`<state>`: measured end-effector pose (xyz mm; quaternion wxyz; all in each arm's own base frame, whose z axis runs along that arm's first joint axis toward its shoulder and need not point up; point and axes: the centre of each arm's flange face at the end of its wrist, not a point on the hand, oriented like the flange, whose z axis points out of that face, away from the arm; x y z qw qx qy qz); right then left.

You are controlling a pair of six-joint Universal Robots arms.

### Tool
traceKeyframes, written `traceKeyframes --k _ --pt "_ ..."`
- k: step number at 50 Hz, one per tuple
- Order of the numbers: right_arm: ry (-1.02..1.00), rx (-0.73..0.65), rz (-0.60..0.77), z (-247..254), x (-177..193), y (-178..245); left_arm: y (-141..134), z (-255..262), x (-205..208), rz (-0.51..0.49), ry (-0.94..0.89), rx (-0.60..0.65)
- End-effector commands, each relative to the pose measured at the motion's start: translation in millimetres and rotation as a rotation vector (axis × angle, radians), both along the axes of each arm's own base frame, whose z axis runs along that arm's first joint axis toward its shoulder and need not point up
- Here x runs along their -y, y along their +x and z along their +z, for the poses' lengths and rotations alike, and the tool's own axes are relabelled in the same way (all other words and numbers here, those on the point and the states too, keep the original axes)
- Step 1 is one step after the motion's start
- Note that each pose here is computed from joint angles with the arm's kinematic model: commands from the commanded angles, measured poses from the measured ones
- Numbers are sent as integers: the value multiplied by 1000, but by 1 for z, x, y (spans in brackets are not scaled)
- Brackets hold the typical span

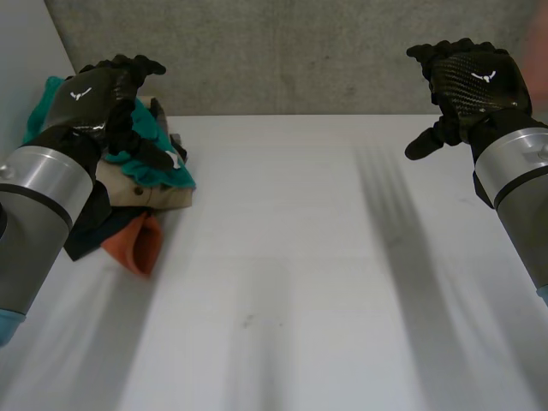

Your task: Fold the laundry.

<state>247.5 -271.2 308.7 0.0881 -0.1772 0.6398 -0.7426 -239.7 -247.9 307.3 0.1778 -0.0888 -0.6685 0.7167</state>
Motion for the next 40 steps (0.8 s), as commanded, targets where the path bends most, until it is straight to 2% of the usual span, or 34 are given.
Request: traceKeyframes --k 1,11,15,20,21,25,32,40 --pt "0 -2 1 0 0 0 0 1 2 6 -1 3" --pt "1 -4 4 -1 0 1 -2 1 5 11 -32 64" --pt "2 -5 4 -1 0 1 -6 4 20 26 -89 141" --pt "4 -8 7 -2 0 1 -11 -29 69 79 -105 363" --pt "7 -9 8 -3 -1 2 -3 -38 89 126 -106 426" --pt "12 -12 11 -6 -1 2 24 -60 137 240 -108 526" --pt "57 -33 24 -22 5 6 34 -97 194 303 -143 587" --pt "74 -67 22 -32 7 7 59 -111 221 358 -137 608"
